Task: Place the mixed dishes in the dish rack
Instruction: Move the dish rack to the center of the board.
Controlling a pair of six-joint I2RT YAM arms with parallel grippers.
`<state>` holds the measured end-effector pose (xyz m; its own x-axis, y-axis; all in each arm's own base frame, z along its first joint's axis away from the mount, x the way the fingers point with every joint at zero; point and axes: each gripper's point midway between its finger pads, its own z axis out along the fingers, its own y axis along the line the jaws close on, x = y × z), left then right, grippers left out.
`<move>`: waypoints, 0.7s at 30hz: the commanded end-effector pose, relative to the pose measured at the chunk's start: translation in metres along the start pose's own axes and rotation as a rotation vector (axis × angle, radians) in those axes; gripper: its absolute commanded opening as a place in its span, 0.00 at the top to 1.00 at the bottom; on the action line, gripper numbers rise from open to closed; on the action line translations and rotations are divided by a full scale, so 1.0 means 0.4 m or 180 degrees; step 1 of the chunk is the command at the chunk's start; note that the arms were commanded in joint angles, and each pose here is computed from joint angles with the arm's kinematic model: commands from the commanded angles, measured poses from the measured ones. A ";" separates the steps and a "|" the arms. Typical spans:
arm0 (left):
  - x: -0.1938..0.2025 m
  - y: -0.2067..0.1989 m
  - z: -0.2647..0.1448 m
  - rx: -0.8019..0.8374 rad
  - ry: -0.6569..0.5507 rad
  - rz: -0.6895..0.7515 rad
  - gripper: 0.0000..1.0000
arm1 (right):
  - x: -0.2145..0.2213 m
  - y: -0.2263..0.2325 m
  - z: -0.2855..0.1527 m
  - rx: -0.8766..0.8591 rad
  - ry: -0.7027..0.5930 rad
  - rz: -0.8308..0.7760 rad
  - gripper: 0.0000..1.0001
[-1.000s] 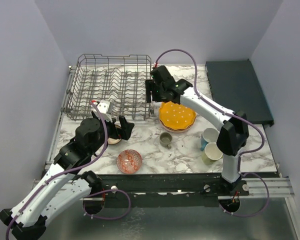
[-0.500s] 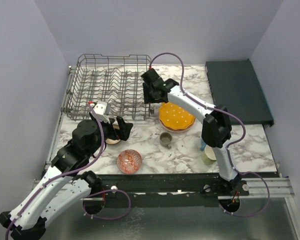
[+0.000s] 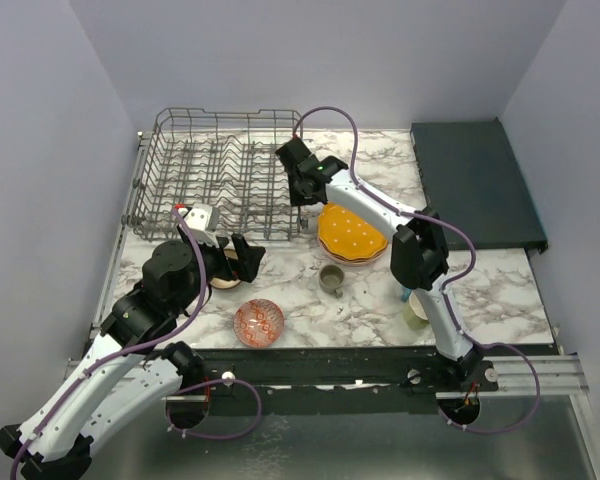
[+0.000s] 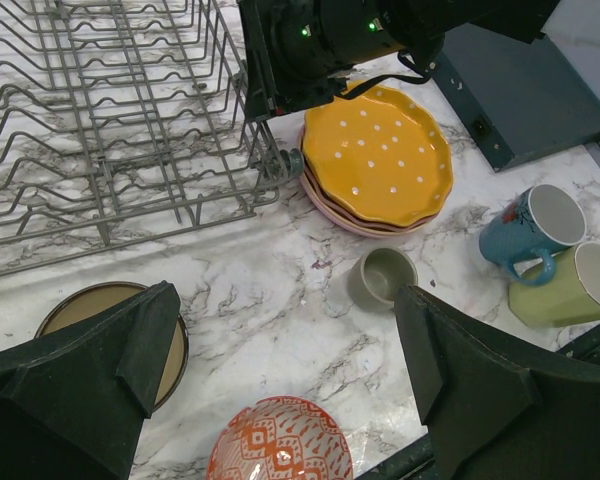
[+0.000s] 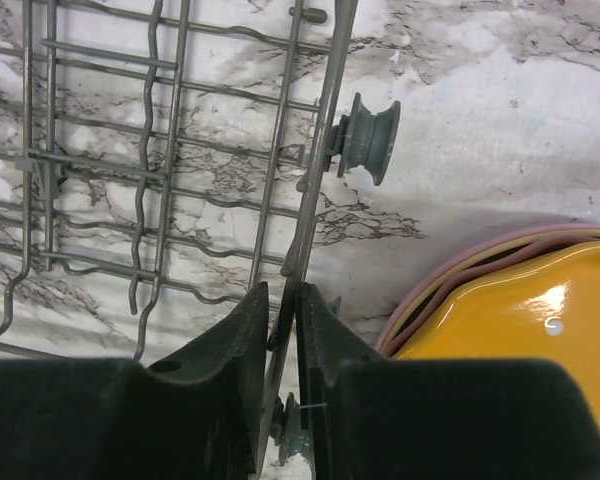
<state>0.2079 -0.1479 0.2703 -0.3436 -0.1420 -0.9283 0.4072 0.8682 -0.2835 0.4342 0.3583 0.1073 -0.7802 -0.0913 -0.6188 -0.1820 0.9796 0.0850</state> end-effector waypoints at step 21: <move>0.024 0.019 0.010 -0.0115 0.0085 0.0032 0.01 | -0.033 -0.058 -0.011 0.0080 -0.0215 -0.1018 1.00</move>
<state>0.2089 -0.1486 0.2680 -0.3498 -0.1370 -0.9267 0.4049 0.8700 -0.2815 0.4525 0.3450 0.1072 -0.6945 -0.2436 -0.6770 -0.2758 0.9592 -0.0622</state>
